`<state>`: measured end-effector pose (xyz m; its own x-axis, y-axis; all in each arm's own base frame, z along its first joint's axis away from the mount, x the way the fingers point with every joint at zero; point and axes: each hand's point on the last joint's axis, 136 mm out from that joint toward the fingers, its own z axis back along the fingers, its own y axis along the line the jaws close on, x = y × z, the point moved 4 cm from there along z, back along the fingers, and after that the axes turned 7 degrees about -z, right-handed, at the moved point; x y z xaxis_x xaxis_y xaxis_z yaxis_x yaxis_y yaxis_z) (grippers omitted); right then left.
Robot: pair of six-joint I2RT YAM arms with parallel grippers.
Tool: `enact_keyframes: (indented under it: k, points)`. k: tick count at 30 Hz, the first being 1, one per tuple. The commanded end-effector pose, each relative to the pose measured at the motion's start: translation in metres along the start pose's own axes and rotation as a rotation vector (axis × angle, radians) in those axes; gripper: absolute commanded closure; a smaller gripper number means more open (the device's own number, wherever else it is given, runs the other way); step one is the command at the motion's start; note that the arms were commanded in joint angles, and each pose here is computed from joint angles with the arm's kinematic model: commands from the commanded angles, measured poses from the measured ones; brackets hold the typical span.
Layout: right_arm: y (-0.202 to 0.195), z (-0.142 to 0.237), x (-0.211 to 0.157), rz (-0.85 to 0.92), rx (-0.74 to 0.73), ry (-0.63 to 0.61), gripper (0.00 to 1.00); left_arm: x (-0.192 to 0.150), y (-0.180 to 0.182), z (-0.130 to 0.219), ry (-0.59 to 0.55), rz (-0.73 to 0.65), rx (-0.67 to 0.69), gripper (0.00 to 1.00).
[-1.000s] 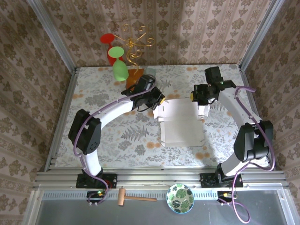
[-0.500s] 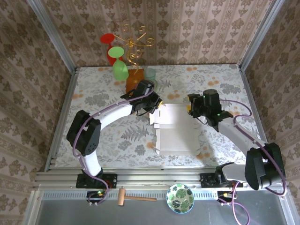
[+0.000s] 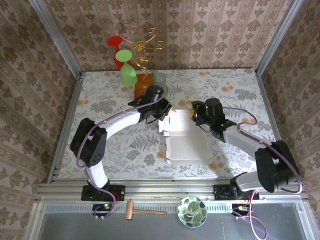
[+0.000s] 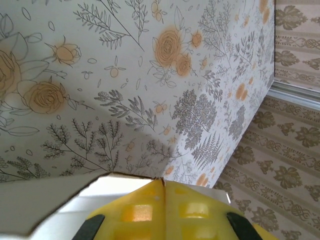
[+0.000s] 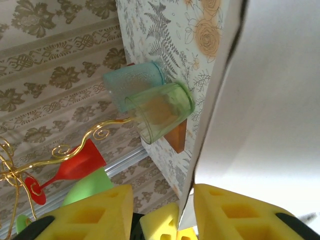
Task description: Fold the paper box
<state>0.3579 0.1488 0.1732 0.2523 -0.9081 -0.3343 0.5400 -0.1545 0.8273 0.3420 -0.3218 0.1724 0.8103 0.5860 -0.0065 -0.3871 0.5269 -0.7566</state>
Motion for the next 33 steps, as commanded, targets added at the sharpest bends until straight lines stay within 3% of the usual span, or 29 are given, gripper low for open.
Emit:
enact_keyframes:
  k: [1,13,28,32,33]
  points:
    - [0.007,-0.008,0.003,-0.016,0.044,-0.039,0.68,0.004,-0.010,0.013,-0.022,0.032,-0.045,1.00]
    - [0.000,-0.019,0.000,-0.018,0.034,-0.048,0.67,0.002,-0.011,0.017,-0.029,0.029,-0.053,1.00]
    - [0.005,-0.037,0.002,-0.019,0.046,-0.079,0.86,0.001,-0.010,0.021,-0.036,0.027,-0.052,1.00]
    - [0.006,-0.039,0.003,-0.023,0.047,-0.087,0.97,0.000,-0.012,0.021,-0.031,0.023,-0.065,1.00]
    - [0.005,-0.038,0.005,-0.027,0.047,-0.093,1.00,0.000,-0.014,0.022,-0.029,0.019,-0.074,0.92]
